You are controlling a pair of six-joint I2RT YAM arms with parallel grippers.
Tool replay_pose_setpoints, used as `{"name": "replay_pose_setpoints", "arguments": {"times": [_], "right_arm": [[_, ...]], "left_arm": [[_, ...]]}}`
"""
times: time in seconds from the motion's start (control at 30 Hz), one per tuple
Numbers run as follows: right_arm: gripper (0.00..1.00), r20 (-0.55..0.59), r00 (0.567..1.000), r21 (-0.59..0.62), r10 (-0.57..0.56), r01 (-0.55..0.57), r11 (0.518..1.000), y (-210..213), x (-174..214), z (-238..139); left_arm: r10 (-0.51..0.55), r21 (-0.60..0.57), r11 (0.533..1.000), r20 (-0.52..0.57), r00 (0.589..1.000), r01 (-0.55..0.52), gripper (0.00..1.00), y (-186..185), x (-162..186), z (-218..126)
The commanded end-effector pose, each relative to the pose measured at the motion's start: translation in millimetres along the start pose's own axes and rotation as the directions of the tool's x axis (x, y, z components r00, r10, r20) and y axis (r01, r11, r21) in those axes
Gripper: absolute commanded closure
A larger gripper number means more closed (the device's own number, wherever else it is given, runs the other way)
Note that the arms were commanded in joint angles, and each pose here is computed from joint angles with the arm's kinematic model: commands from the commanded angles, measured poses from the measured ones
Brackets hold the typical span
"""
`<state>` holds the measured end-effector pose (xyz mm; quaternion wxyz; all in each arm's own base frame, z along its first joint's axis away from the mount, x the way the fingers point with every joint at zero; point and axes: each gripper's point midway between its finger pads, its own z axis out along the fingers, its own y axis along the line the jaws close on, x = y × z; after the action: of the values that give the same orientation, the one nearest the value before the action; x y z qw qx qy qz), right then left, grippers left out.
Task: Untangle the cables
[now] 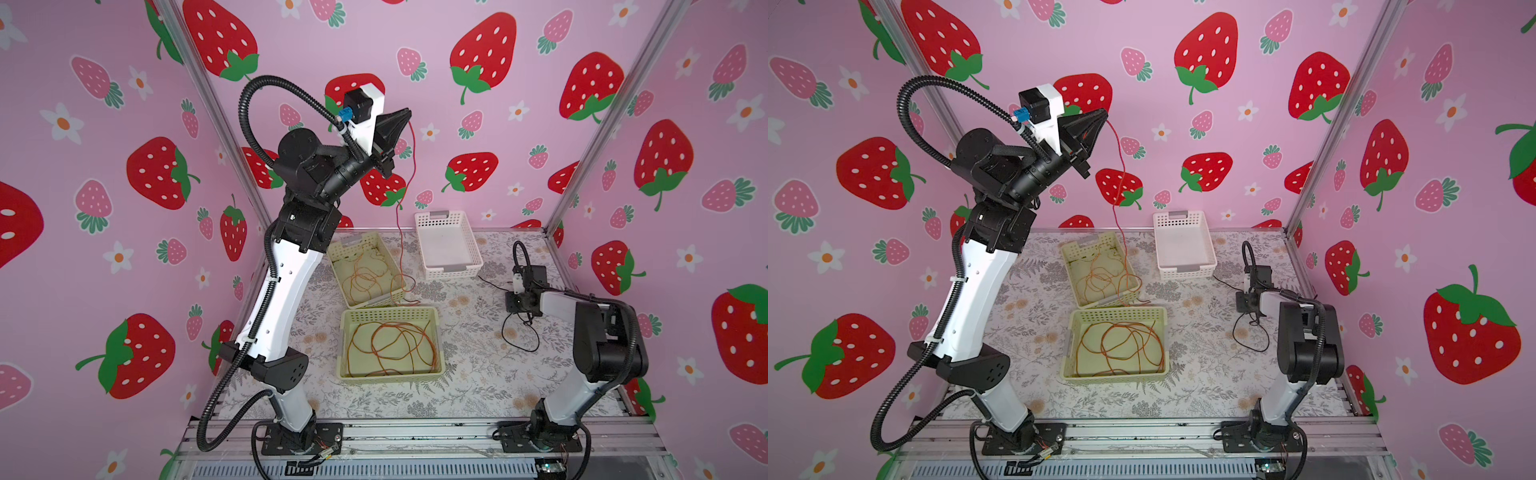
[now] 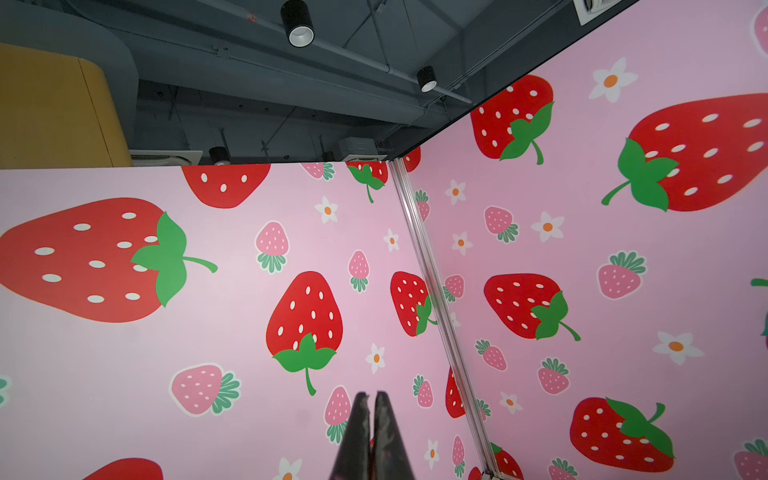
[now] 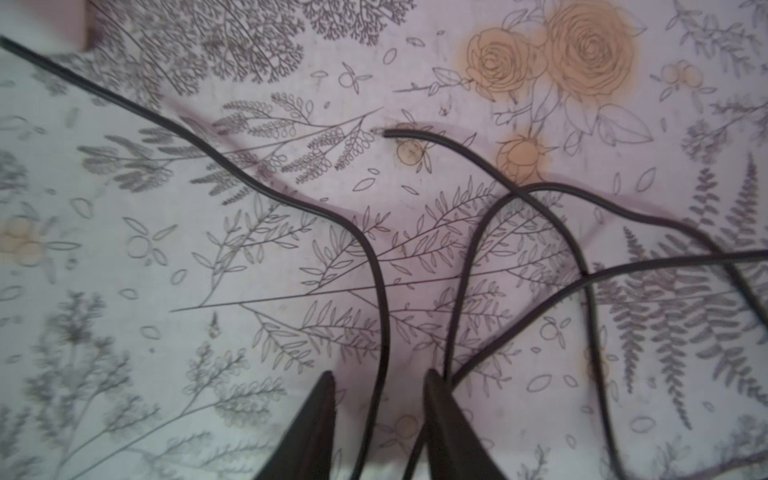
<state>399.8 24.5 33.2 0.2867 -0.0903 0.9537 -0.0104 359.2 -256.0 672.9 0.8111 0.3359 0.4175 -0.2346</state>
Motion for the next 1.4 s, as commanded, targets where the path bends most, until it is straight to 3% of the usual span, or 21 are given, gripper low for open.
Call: {"name": "replay_pose_setpoints", "arguments": {"times": [0.0,0.03,0.17,0.27,0.33,0.4,0.47,0.6,0.8,0.83,0.93,0.97,1.07,1.17,1.37], "right_arm": [[0.49,0.177,0.981,-0.079,-0.076,0.091,0.993,29,-38,-47],[0.42,0.241,0.966,-0.102,-0.098,0.125,0.987,42,-51,-63],[0.31,0.44,0.876,-0.194,-0.198,0.308,0.932,109,-94,-116],[0.24,0.601,0.756,-0.278,-0.26,0.502,0.819,179,-109,-155],[0.19,0.704,0.67,-0.326,-0.236,0.6,0.73,220,-115,-182],[0.17,0.765,0.62,-0.366,-0.177,0.643,0.672,248,-121,-201],[0.16,0.79,0.601,-0.415,-0.123,0.672,0.613,271,-127,-210],[0.12,0.809,0.553,-0.399,-0.199,0.766,0.504,314,-120,-199],[0.16,0.759,0.625,-0.513,-0.184,0.748,0.422,342,-119,-177],[0.17,0.763,0.627,-0.526,-0.159,0.745,0.411,345,-119,-178],[0.33,0.746,0.653,-0.54,-0.127,0.706,0.458,347,-130,-165],[0.43,0.735,0.665,-0.542,-0.13,0.692,0.476,347,-133,-160],[0.78,0.733,0.666,-0.542,-0.139,0.695,0.473,350,-135,-159],[0.99,0.768,0.627,-0.519,-0.131,0.729,0.446,349,-134,-180],[1.0,0.826,0.556,-0.504,-0.098,0.804,0.315,351,-123,-254]], "left_arm": [[0.006,0.016,1.0,0.053,0.999,-0.006,1.0,-2,-13,0],[0.006,0.017,1.0,0.052,0.999,-0.007,1.0,-3,-12,1],[0.001,0.022,1.0,0.05,0.999,-0.002,1.0,-5,-10,3],[-0.007,0.028,1.0,0.044,0.999,0.006,1.0,-6,-5,5],[-0.009,0.032,0.999,0.04,0.999,0.008,1.0,-8,-3,7],[-0.013,0.038,0.999,0.038,0.999,0.012,1.0,-10,-2,8],[-0.013,0.042,0.999,0.04,0.999,0.011,1.0,-12,-2,8],[-0.012,0.049,0.999,0.044,0.999,0.01,1.0,-15,-5,8],[-0.01,0.063,0.998,0.036,0.999,0.007,1.0,-22,-5,7],[-0.009,0.064,0.998,0.037,0.999,0.007,1.0,-23,-6,6],[-0.009,0.066,0.998,0.035,0.999,0.007,1.0,-25,-6,6],[-0.007,0.063,0.998,0.035,0.999,0.005,1.0,-25,-6,6],[0.005,0.056,0.998,0.026,1.0,-0.006,1.0,-24,-6,4],[0.021,0.035,0.999,0.0,1.0,-0.021,1.0,-22,-1,0],[-0.031,-0.041,0.999,-0.109,0.994,0.027,1.0,-6,37,-23]]}}
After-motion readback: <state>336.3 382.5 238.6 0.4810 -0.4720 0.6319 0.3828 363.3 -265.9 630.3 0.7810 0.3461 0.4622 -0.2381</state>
